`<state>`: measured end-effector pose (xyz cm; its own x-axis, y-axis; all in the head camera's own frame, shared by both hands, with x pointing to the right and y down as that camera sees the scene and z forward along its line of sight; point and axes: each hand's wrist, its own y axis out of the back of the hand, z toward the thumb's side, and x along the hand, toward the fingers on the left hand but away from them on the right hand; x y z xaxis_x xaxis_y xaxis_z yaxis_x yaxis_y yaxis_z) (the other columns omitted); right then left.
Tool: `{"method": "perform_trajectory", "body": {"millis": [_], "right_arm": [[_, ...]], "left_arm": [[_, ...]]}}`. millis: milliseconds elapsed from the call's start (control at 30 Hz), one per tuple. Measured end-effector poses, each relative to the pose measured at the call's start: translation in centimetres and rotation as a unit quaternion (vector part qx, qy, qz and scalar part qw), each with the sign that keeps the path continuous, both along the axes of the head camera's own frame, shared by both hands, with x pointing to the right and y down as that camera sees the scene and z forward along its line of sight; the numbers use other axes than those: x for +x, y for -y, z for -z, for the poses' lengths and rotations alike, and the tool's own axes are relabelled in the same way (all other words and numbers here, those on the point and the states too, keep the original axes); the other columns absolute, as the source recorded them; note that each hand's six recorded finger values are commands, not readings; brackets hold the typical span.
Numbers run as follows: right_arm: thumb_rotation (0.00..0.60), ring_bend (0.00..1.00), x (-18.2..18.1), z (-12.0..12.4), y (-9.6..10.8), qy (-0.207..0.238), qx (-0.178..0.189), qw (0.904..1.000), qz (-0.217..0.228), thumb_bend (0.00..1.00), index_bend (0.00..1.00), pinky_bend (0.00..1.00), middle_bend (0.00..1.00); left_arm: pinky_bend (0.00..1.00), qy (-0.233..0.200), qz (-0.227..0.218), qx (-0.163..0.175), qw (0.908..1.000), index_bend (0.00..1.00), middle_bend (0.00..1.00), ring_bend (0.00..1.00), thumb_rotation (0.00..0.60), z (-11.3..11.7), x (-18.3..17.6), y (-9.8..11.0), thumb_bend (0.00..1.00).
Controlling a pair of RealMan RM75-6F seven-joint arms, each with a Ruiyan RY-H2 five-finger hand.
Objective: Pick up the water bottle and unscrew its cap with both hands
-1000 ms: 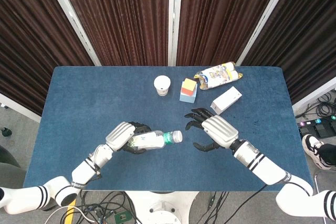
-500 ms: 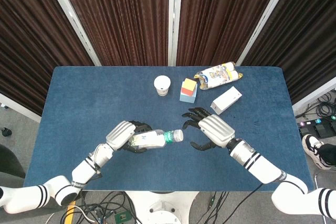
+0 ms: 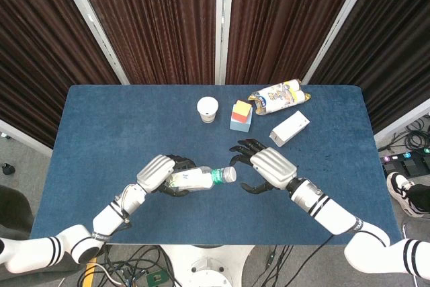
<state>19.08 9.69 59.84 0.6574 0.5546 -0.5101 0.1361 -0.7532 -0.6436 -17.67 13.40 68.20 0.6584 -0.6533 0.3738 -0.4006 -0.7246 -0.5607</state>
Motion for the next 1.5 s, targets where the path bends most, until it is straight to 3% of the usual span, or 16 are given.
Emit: {"method": "perform_trajectory", "body": {"millis": [1500], "right_arm": [[0.521, 0.0, -2.1, 0.8, -0.9, 0.013, 0.005, 0.9992, 0.036, 0.28, 0.29, 0.0, 0.12]], "left_arm": [[0.42, 0.034, -0.017, -0.02, 0.9991, 0.56, 0.58, 0.44, 0.6, -1.1, 0.0, -0.4, 0.34]]}}
